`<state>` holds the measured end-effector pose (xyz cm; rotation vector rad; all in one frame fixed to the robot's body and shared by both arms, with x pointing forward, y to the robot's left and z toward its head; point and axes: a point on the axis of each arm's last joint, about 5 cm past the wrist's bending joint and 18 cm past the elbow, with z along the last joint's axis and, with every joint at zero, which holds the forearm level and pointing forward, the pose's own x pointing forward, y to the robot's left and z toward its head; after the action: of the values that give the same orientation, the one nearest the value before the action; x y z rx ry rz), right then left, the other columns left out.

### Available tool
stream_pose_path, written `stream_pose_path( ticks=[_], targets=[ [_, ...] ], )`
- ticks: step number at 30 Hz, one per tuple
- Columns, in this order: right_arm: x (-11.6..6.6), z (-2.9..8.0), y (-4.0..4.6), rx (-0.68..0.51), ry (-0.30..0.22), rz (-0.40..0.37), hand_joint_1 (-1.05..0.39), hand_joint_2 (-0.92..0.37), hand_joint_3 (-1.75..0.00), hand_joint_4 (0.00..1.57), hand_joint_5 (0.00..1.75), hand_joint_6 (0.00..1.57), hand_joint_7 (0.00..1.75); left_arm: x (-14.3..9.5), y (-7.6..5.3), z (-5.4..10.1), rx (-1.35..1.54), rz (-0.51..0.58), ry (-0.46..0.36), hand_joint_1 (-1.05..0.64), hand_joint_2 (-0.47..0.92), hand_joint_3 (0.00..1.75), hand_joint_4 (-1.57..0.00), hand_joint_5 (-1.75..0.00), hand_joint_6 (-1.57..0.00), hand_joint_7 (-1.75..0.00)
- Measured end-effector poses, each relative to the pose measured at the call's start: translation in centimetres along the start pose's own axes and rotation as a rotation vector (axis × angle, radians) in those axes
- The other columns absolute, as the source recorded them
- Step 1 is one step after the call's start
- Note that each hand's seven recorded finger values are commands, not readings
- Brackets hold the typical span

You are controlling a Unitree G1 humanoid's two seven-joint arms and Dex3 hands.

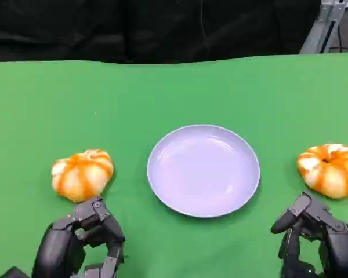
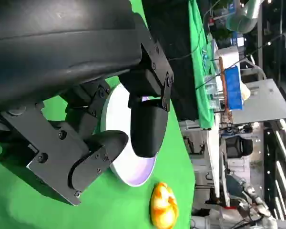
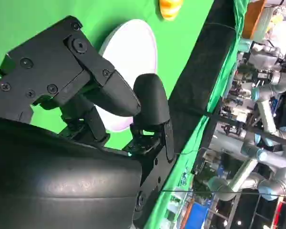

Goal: Grasp the bread from the table and place it into the plate.

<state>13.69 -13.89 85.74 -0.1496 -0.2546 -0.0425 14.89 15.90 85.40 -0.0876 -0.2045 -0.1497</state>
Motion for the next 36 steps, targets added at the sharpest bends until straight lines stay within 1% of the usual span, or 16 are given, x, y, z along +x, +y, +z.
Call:
stream_pose_path(
  ticks=[3, 12, 19, 22, 23, 25, 26, 27, 31, 36],
  targets=[
    [-0.1, 0.0, -0.01, -0.004, 0.004, 0.001, -0.45, -0.47, -1.52, 0.86, 1.75, 0.62, 1.75, 0.0, 0.0, 0.0, 0.003, 0.000, -0.012, -0.03, 0.44, 1.34, -0.81, -1.75, -0.75, -1.57],
    [-0.2, 0.0, -0.01, -0.007, 0.006, 0.001, -0.43, -0.48, -1.51, 0.86, 1.75, 0.62, 1.75, 0.0, 0.1, 0.1, 0.005, -0.004, -0.012, -0.04, 0.45, 1.31, -0.80, -1.75, -0.75, -1.57],
    [-0.2, 0.0, 0.04, -0.020, -0.008, -0.005, -0.45, -0.49, -1.51, 0.88, 1.75, 0.63, 1.75, 0.0, 0.2, 0.1, 0.009, -0.006, -0.011, -0.05, 0.44, 1.31, -0.80, -1.75, -0.76, -1.56],
    [-0.2, 0.0, 0.05, -0.020, -0.010, -0.007, -0.45, -0.49, -1.51, 0.88, 1.75, 0.63, 1.75, 0.0, 0.3, 0.1, 0.009, -0.006, -0.010, -0.01, 0.46, 1.31, -0.79, -1.71, -0.75, -1.53],
    [-0.2, 0.0, 0.05, -0.020, -0.010, -0.008, -0.45, -0.50, -1.51, 0.88, 1.75, 0.63, 1.75, 0.0, 0.3, 0.1, 0.007, -0.009, -0.011, -0.02, 0.51, 1.22, -0.75, -1.59, -0.73, -1.36],
    [-0.3, 0.0, 0.07, -0.022, -0.011, -0.013, -0.44, -0.50, -1.51, 0.88, 1.75, 0.63, 1.75, 0.0, 0.5, 0.2, -0.011, -0.019, -0.012, -0.03, 0.55, 1.12, -0.70, -1.47, -0.71, -1.20],
    [-0.3, 0.0, 0.08, -0.024, -0.010, -0.014, -0.44, -0.50, -1.51, 0.88, 1.75, 0.62, 1.75, 0.1, 0.6, 0.3, -0.009, -0.032, -0.013, -0.04, 0.58, 1.04, -0.64, -1.39, -0.67, -1.10],
    [-0.3, 0.0, 0.09, -0.025, -0.010, -0.013, -0.44, -0.50, -1.51, 0.88, 1.75, 0.62, 1.75, 0.2, 0.8, 0.4, 0.000, -0.045, -0.015, -0.04, 0.60, 1.00, -0.62, -1.36, -0.67, -1.06],
    [-0.4, 0.1, 0.13, -0.025, -0.012, -0.012, -0.44, -0.51, -1.50, 0.88, 1.75, 0.62, 1.75, 0.4, 1.2, 0.8, 0.038, -0.076, -0.027, -0.05, 0.62, 0.95, -0.60, -1.33, -0.66, -1.01],
    [-0.4, 0.1, 0.14, -0.024, -0.012, -0.011, -0.44, -0.51, -1.50, 0.88, 1.75, 0.62, 1.75, 0.5, 1.1, 0.8, 0.038, -0.080, -0.029, -0.05, 0.63, 0.94, -0.60, -1.33, -0.66, -1.00]
  ],
)
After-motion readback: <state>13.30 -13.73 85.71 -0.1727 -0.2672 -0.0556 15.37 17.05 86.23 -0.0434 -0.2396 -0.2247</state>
